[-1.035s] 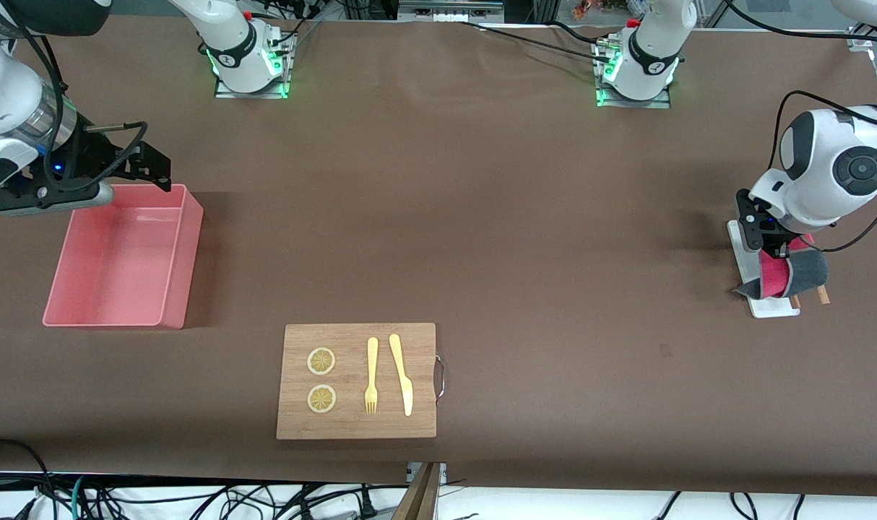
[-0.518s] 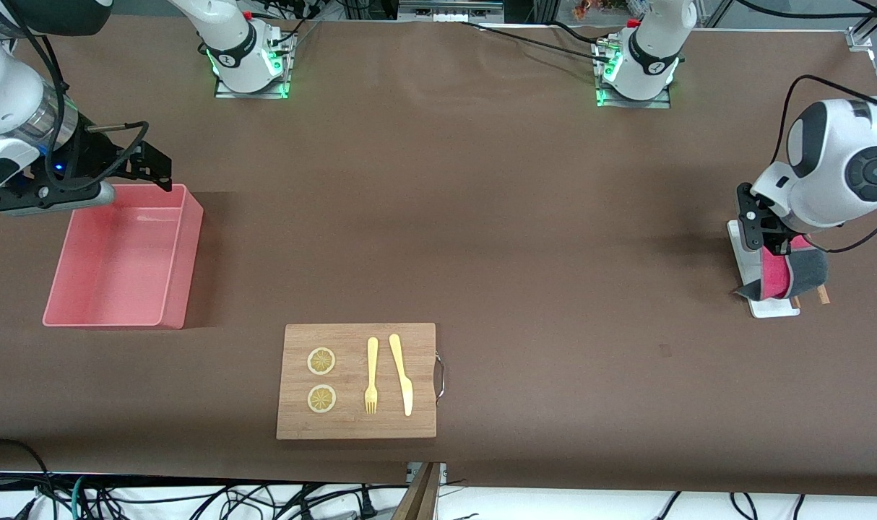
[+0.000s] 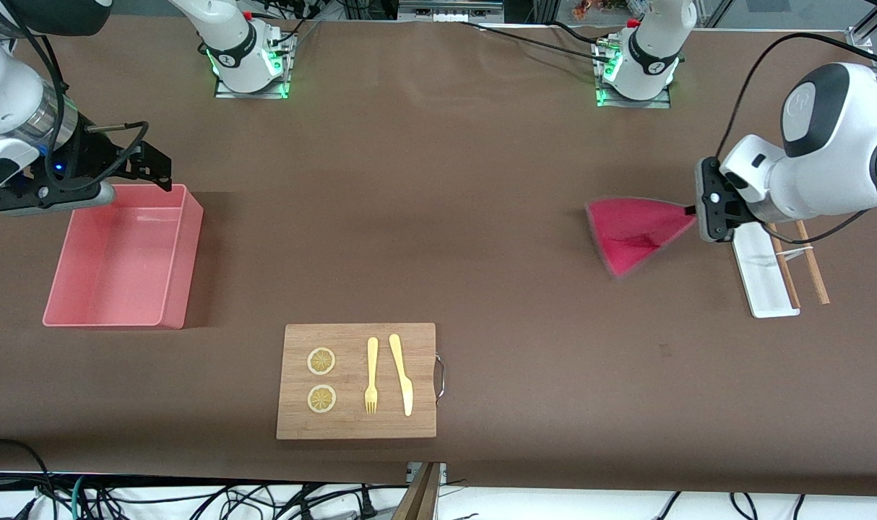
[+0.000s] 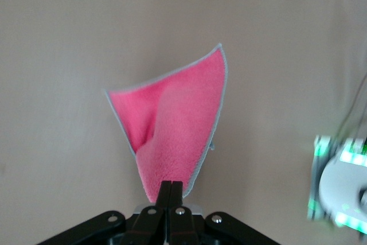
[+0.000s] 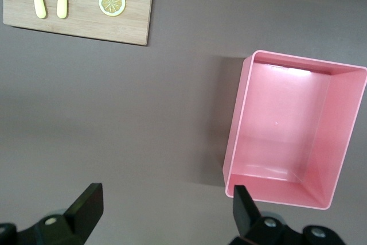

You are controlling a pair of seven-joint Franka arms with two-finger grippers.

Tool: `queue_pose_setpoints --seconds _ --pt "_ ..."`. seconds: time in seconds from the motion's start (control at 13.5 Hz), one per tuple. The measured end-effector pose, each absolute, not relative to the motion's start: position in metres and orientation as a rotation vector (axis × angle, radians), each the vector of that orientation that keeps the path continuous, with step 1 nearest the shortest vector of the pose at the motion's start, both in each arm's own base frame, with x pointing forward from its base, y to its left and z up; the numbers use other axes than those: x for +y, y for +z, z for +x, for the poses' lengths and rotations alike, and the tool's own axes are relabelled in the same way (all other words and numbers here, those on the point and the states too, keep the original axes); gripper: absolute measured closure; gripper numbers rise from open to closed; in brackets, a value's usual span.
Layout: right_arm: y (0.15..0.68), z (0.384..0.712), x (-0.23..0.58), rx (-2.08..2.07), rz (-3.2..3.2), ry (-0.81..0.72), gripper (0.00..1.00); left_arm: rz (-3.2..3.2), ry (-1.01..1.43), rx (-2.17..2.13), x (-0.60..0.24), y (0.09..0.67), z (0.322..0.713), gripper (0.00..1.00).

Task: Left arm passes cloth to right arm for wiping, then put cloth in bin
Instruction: 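Lift the cloth with the left gripper while the right gripper rises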

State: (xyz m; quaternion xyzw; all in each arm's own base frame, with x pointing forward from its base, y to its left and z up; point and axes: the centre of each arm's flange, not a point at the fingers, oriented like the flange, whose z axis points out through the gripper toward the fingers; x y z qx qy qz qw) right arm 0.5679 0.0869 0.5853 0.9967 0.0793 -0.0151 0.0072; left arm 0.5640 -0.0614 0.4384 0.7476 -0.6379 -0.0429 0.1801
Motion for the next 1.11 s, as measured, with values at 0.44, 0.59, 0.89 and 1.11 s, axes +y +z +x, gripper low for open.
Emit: queue_pose_setpoints --seconds 0.44,0.59,0.89,1.11 --pt "0.583 0.566 0.105 0.298 3.112 -0.053 0.0 1.947 0.141 -1.17 -0.171 0.486 0.56 0.99" --pt "0.573 0.569 0.109 0.309 3.112 -0.079 0.0 1.861 0.163 -0.919 -0.196 0.502 0.562 0.99" --pt "0.563 0.558 0.146 0.42 3.09 -0.174 0.0 1.733 0.197 -0.64 -0.241 0.527 0.565 0.99" --pt "0.561 0.541 0.181 0.666 3.054 -0.268 0.0 1.621 0.192 -0.551 -0.29 0.543 0.553 0.99"
